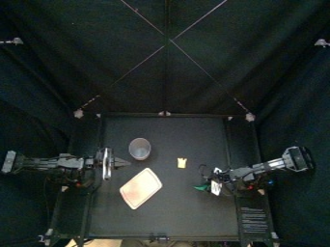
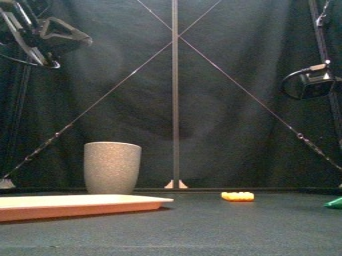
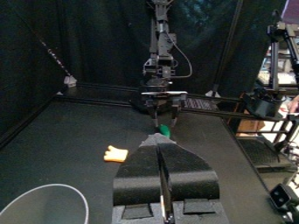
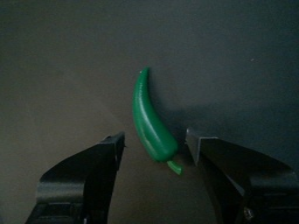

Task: Pick the green pepper then place it on the pink plate
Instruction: Pick the green pepper

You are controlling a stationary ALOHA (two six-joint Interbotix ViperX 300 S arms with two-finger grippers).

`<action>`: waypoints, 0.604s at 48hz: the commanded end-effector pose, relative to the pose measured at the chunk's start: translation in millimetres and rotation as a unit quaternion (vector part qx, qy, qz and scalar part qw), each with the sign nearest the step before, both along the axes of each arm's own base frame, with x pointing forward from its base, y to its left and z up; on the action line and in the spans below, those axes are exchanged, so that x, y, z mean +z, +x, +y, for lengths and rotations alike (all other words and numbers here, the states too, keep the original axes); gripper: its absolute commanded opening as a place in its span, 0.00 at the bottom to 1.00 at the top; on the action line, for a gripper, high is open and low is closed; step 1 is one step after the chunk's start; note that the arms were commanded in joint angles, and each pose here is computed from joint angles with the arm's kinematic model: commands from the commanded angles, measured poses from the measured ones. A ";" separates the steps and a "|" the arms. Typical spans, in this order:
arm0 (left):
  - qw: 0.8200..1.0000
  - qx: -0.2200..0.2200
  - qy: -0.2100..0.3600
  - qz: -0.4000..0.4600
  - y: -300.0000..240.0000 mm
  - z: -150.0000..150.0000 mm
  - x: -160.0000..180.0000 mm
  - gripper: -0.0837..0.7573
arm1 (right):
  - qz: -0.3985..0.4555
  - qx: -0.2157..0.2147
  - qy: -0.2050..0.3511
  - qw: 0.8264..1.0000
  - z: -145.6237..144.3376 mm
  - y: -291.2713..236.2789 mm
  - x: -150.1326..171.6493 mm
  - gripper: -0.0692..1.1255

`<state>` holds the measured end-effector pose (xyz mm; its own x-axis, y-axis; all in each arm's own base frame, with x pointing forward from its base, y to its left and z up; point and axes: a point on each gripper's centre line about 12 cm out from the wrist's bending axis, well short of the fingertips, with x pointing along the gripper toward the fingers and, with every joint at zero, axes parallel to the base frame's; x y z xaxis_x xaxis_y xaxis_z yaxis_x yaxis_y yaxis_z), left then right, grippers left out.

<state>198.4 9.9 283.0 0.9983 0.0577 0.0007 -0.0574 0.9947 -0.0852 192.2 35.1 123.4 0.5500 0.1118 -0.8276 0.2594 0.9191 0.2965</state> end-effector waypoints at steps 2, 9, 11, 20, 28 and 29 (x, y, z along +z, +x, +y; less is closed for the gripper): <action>1.000 0.007 0.003 -0.013 1.4 2.9 8.2 0.21 | -0.003 0.008 0.000 1.000 5.0 6.9 -2.8 0.83; 1.000 0.006 0.002 -0.018 -0.1 2.5 10.1 0.21 | 0.009 0.021 -0.002 1.000 11.7 12.0 -10.9 0.82; 1.000 0.005 0.002 -0.019 -0.6 1.8 10.7 0.21 | 0.016 0.025 -0.004 1.000 13.7 13.7 -13.4 0.82; 1.000 0.005 0.003 -0.026 -2.9 1.7 13.4 0.21 | 0.030 0.035 -0.009 0.999 20.8 27.8 -18.2 0.75; 1.000 0.006 0.003 -0.024 -3.4 2.3 11.2 0.21 | 0.016 0.040 -0.007 0.999 26.7 45.9 -9.1 0.60; 1.000 0.005 0.003 -0.023 -3.5 1.7 10.5 0.21 | 0.013 0.040 -0.006 0.999 27.8 48.6 -7.3 0.58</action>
<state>193.9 11.5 287.8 0.9974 0.0666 0.0268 -0.0641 0.9944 -0.0842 227.3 58.0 103.1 0.4757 0.1307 -0.8699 0.2144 0.9418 0.2587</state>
